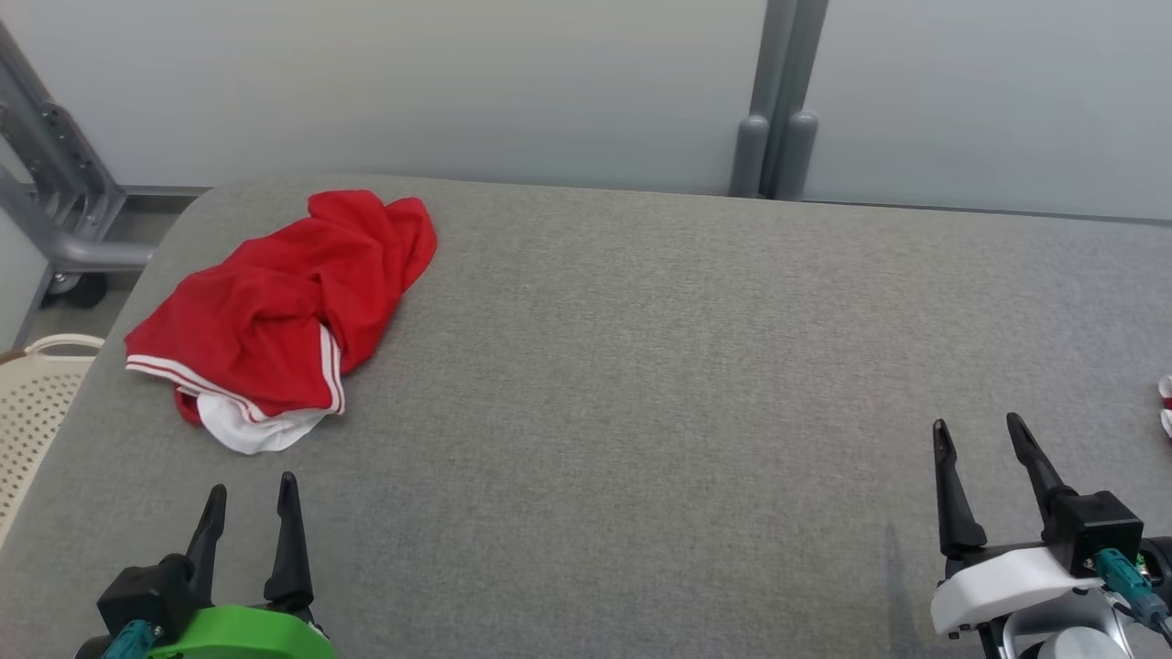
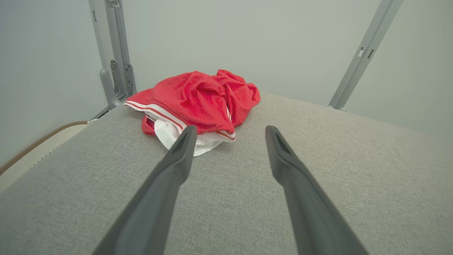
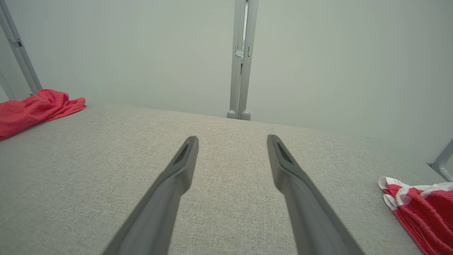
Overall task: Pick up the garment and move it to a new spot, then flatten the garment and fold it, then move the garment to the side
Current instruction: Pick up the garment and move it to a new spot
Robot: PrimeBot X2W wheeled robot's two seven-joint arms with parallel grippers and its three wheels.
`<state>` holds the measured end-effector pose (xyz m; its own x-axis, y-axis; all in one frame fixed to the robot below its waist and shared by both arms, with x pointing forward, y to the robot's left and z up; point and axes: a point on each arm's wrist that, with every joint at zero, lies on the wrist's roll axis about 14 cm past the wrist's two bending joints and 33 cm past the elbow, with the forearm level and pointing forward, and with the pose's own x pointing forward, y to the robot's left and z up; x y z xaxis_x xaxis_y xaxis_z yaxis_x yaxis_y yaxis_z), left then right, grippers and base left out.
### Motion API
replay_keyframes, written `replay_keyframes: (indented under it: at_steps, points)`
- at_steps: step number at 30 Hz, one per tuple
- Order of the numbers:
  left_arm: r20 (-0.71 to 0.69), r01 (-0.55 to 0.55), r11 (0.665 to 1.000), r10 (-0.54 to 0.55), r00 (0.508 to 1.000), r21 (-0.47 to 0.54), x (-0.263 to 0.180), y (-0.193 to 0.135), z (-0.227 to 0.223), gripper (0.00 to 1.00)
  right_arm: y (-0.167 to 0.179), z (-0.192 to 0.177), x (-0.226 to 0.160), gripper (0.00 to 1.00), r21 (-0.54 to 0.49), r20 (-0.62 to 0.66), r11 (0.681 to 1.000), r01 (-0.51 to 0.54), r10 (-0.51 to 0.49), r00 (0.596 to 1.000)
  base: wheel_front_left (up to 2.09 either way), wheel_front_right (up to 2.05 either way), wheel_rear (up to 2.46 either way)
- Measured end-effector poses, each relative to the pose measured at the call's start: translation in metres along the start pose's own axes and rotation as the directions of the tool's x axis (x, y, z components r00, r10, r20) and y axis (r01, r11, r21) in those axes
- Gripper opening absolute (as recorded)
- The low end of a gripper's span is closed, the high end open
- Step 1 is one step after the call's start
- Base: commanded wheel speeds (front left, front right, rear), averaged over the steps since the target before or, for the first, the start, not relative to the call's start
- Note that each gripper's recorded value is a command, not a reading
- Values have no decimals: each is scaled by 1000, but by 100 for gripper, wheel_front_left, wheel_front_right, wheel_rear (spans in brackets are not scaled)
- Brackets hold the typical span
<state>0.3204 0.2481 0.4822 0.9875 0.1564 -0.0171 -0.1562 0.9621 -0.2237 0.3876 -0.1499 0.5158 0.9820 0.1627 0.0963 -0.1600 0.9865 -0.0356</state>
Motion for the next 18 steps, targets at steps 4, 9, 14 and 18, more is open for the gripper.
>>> replay_keyframes:
  at_steps: [4, 9, 14, 18]
  points:
    - [19, -86, 996, 86, 996, -6, -19, 25, 5, 100, 42, 1, 16, 100, 25, 8, 992, -123, 123, 992, 0, 0, 0]
    - [41, -182, 983, 182, 982, -8, -41, 53, 10, 100, 80, 1, 27, 100, 41, 12, 972, -230, 230, 973, 0, 0, 0]
    - [65, -321, 947, 321, 945, -17, -80, 91, 16, 100, 145, 1, 32, 100, 61, 16, 913, -404, 404, 915, 0, 0, 0]
    - [85, -404, 914, 405, 911, -30, -108, 111, 20, 100, 185, 12, 39, 100, 66, 49, 863, -502, 499, 865, 0, 0, 0]
